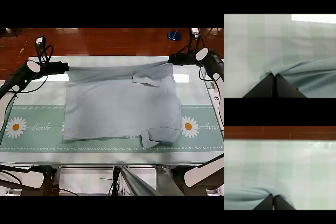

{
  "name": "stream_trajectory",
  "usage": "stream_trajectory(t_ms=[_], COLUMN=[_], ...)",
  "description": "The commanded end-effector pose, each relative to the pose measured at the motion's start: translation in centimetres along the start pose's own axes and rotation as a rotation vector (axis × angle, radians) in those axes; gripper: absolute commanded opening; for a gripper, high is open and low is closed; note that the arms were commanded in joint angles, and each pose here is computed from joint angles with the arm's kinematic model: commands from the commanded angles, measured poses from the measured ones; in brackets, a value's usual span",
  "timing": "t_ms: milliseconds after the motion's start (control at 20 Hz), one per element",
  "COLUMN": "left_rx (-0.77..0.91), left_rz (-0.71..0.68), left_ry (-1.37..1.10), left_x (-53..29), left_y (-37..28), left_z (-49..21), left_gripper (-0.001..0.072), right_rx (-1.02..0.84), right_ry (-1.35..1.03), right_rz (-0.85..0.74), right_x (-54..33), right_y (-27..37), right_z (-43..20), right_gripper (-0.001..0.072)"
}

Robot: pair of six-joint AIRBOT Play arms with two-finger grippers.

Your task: Fold the shirts.

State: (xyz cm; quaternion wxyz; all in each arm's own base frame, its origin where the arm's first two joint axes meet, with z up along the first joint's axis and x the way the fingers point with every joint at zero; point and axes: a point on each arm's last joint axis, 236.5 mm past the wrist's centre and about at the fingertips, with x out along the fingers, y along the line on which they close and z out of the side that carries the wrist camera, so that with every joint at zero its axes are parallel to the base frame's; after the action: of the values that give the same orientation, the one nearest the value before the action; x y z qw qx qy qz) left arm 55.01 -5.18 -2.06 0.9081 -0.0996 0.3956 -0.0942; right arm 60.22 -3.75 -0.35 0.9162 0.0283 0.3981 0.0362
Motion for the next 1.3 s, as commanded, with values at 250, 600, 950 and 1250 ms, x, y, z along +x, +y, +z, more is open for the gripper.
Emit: stream_trajectory(t_ms=[250,600,950,1250], left_rx=[-0.127,-0.155,-0.161,-0.184], left_rz=[-0.126,-0.099,-0.126,-0.179], left_ry=[0.385,0.389,0.475,0.565], left_x=[-3.8,-3.4,-2.1,-8.8], left_y=[-1.6,0.1,-0.8,2.2], left_z=[-7.5,-7.8,-10.4,-8.1], left_gripper=[0.0019,0.002,0.0024,0.0329], right_rx=[-0.056,-0.028,-0.048,-0.074], right_ry=[0.441,0.599,0.617,0.492], right_rz=[-0.008,0.012,-0.06,-0.185], right_x=[-6.3,-3.4,-2.4,-9.5], right_y=[0.2,0.0,-1.9,-5.8], right_z=[-8.6,-13.6,-14.5,-8.9], right_gripper=[0.0018,0.0018,0.0026,0.0418])
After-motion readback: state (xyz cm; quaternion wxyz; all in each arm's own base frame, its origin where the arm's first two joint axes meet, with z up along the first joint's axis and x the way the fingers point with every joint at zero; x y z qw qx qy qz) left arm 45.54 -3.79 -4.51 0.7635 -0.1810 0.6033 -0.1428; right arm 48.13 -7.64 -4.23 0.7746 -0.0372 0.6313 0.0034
